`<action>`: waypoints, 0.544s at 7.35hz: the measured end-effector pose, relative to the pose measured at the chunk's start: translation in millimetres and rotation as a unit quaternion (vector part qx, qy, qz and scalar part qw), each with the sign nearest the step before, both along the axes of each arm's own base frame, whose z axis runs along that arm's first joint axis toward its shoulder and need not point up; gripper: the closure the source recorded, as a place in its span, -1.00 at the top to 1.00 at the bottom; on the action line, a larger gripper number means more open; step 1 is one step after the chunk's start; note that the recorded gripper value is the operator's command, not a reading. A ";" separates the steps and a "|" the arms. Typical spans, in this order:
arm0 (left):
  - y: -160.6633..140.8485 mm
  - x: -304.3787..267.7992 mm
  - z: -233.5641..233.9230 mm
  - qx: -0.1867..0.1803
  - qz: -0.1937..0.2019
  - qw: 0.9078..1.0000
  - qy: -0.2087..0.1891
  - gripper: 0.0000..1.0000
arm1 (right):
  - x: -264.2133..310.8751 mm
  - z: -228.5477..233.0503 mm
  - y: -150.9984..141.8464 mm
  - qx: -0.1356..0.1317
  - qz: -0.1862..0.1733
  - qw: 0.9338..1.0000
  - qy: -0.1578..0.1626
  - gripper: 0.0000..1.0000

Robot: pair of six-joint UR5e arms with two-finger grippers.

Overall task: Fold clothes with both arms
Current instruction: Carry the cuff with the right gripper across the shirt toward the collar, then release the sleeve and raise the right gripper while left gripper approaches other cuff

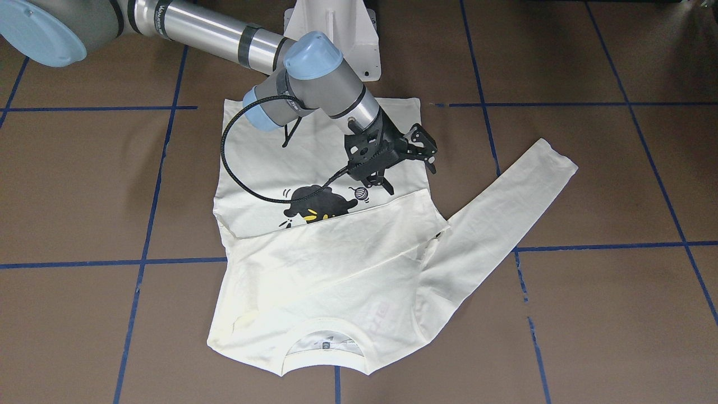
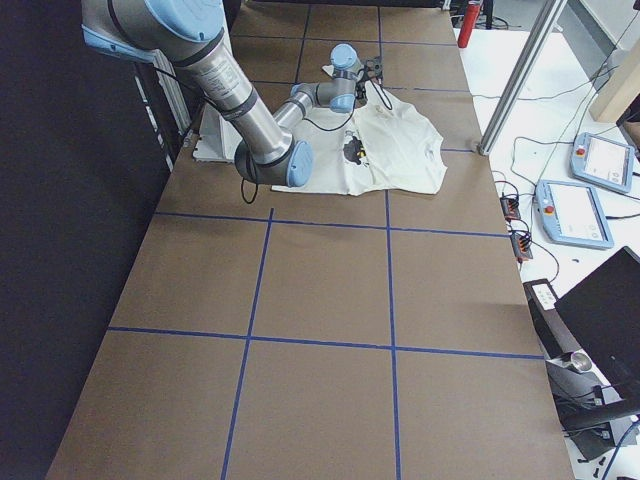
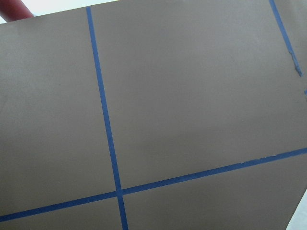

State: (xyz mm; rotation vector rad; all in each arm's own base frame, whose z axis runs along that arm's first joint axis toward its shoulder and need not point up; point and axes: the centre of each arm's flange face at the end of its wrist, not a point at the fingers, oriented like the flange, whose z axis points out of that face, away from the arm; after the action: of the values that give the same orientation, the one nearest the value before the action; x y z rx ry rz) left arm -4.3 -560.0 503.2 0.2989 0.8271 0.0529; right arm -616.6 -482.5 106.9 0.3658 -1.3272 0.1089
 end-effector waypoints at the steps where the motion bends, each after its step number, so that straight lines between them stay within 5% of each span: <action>1: 2.6 43.1 -21.5 -0.023 -0.014 1.000 0.005 1.00 | 17.1 8.6 -23.8 -0.027 0.010 0.999 0.042 1.00; 3: 30.1 133.4 -64.4 -0.076 -0.054 0.996 0.012 0.99 | 88.1 60.0 -91.4 -0.106 0.004 0.986 0.129 1.00; 4: 52.5 172.5 -73.8 -0.107 -0.079 0.991 0.017 0.99 | 132.5 104.5 -123.1 -0.125 -0.009 0.978 0.165 1.00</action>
State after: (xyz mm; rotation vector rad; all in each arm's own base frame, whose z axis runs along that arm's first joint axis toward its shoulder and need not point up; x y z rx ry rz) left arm 168.2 -507.6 429.4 0.1614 0.8324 -0.1888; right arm -484.0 -605.7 211.4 0.1504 -0.9735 0.1895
